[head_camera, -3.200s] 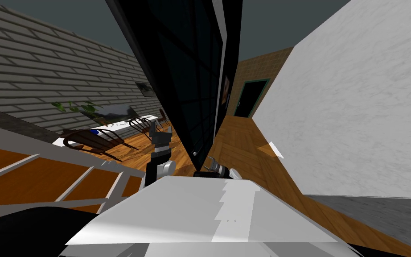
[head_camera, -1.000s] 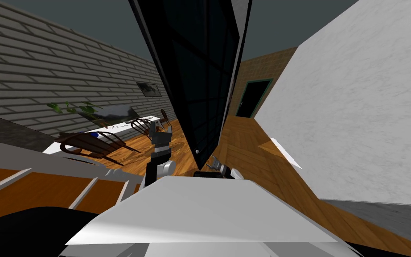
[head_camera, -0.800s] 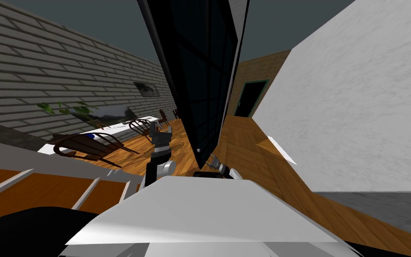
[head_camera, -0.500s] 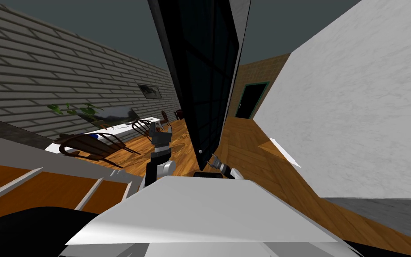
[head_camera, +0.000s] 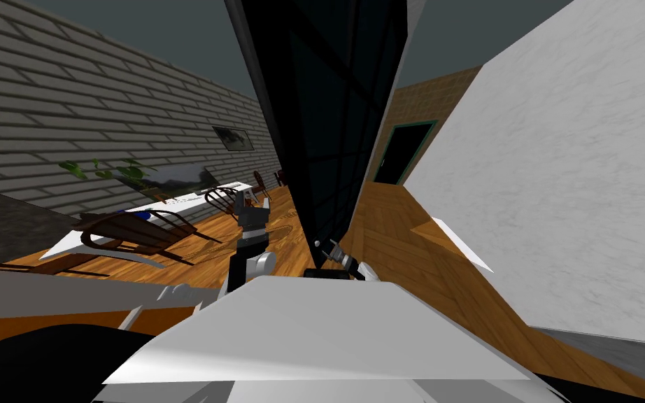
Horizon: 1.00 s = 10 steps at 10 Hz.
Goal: Push the door open
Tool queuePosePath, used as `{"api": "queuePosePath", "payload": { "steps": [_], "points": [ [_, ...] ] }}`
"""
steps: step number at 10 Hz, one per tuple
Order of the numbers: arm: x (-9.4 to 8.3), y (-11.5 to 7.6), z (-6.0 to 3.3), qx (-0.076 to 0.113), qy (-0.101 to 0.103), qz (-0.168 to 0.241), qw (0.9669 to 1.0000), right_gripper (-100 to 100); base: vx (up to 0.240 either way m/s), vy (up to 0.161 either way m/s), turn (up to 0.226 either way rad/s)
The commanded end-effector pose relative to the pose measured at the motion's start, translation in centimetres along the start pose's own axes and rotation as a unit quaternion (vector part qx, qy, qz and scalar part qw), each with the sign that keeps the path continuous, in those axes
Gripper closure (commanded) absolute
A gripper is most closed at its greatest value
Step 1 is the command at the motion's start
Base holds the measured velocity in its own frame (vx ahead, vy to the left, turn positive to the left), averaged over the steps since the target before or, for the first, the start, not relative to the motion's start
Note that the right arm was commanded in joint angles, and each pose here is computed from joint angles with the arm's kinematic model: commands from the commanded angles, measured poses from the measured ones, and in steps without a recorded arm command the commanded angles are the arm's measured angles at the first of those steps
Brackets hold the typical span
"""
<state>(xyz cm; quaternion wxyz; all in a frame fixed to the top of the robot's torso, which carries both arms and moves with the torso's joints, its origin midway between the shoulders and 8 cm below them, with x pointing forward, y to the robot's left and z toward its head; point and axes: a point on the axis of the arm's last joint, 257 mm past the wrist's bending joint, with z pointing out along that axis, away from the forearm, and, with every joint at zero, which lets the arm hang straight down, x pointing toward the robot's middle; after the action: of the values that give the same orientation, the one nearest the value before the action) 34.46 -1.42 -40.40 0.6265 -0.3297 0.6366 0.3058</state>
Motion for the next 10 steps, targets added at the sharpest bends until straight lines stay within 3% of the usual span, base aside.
{"api": "queuePosePath", "payload": {
  "steps": [1, 2, 7, 8, 9, 10],
  "points": [
    [0.0, 0.0, 0.00, 0.000, 0.000, 0.000, 1.0000, -100, 0.033, 0.083, -0.011],
    [0.0, 0.0, 0.00, 0.000, 0.000, 0.000, 1.0000, 100, -0.002, -0.009, 0.006],
    [0.0, 0.0, 0.00, 0.000, 0.000, 0.000, 1.0000, 100, -0.008, -0.018, 0.001],
    [0.6, -1.2, -1.30, 0.007, 0.011, -0.008, 0.9999, -100, -0.007, -0.086, -0.041],
    [0.6, -1.2, -1.30, 0.007, 0.011, -0.008, 0.9999, -100, -0.002, -0.112, -0.015],
    [0.8, -2.2, -2.07, 0.020, 0.014, -0.010, 0.9996, -100, -0.034, -0.143, -0.090]
  ]
}}
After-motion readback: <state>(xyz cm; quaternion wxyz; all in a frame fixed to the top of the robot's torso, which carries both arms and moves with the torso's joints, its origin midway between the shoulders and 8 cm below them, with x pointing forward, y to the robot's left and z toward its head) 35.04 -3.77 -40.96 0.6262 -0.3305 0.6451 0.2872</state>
